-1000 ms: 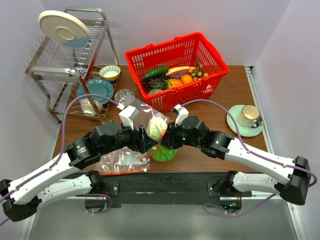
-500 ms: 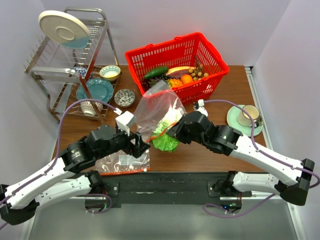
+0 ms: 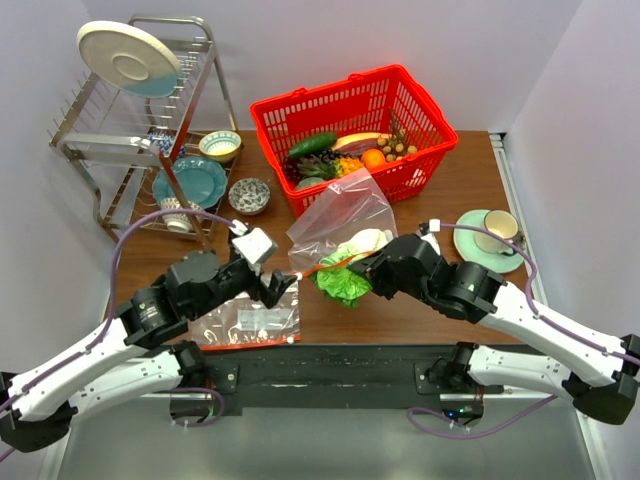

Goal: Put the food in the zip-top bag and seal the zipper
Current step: Place the fake vegetable in the zipper food storage bag.

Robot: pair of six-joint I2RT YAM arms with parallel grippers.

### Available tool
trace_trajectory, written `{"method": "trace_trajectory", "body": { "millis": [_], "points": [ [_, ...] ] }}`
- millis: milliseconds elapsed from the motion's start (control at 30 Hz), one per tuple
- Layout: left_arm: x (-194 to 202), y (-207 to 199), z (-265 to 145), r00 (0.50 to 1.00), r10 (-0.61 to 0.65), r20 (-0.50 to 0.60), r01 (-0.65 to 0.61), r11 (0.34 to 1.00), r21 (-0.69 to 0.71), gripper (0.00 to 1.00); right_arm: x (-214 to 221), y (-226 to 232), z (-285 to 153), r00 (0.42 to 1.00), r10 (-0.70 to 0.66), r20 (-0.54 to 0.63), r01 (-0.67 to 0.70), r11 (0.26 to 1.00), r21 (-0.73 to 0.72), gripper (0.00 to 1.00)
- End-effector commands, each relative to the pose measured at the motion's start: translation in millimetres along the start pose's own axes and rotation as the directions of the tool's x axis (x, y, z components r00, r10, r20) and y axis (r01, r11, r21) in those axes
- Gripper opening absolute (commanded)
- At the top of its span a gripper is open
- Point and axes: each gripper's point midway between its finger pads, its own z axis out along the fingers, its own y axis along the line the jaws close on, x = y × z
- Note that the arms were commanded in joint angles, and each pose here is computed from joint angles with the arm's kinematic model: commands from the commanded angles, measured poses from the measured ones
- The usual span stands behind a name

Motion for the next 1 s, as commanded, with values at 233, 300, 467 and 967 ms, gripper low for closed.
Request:
{"method": "trace_trajectory", "body": {
  "millis": [233,300,467,967],
  "points": [
    [-2.1,-5.4,17.9,0.809,0.563,0.167,-0.579,0.813,0.062,0.90,-18.7,38.0,-23.0,0.989,0.139,0.050,-0.135,0.987,-0.083,0.00],
    [5.0,-7.7,19.3,0.777,0.602,0.185,-0.621,0.781,0.068,0.90,-16.8,41.1,-22.5,0.989,0.141,0.041,-0.137,0.987,-0.081,0.00],
    [-2.1,-0.8,10.7,0.670,0.695,0.261,-0.712,0.701,-0.042,0.84,-11.9,46.5,-22.7,0.988,0.153,0.010,-0.152,0.985,-0.083,0.00],
    [-2.4,-6.2,18.9,0.564,0.779,0.274,-0.804,0.594,-0.032,0.64,8.4,54.3,-17.4,0.975,0.199,-0.097,-0.207,0.975,-0.080,0.00]
  ]
}}
